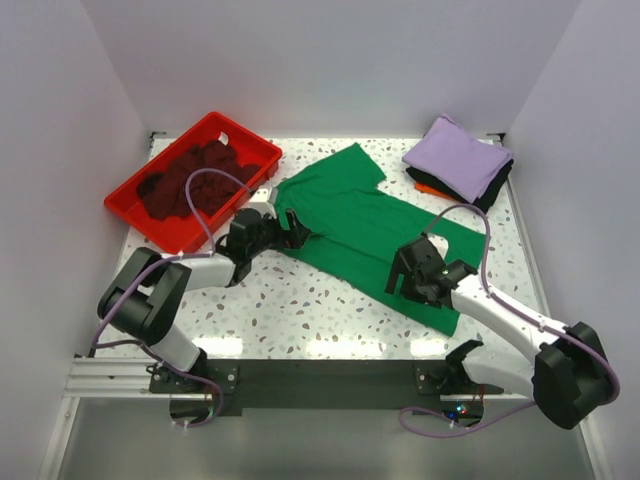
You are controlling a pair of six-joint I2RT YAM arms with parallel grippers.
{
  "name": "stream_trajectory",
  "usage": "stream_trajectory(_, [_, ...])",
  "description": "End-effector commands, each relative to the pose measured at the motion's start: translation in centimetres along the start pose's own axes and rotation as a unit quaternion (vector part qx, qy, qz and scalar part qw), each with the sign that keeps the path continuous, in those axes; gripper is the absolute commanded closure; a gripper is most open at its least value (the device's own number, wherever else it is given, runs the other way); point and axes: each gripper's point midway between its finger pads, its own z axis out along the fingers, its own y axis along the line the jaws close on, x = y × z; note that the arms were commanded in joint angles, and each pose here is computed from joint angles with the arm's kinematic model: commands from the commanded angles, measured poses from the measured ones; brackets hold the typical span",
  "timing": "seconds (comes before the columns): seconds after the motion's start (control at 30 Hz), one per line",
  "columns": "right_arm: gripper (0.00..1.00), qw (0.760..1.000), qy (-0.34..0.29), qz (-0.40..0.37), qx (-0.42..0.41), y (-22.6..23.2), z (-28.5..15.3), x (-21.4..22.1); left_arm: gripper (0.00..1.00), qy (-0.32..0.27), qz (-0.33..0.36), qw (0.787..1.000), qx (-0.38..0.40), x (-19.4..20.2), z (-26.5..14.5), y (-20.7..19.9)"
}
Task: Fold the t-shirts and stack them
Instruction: Fold the tshirt
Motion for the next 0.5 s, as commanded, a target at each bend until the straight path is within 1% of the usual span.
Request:
stream_trajectory(0.0, [0.1, 1.0, -0.029, -0.003, -0.005, 0.4, -1.1, -1.6, 0.02, 0.015, -0.017, 1.0, -0.018, 1.0, 0.0, 0.2])
stream_trajectory(0.2, [0.1, 0.999, -0.032, -0.003, -0.006, 0.2, -1.3, -1.6, 0.02, 0.013, -0.02, 1.0, 0.018, 1.3, 1.1, -1.1])
stream_trajectory(0.47, [0.1, 0.999, -0.039, 0.003, -0.004, -0.4, -1.7, -1.4, 0.02, 0.033, -0.024, 0.999, 0.031, 2.4, 3.3, -1.8])
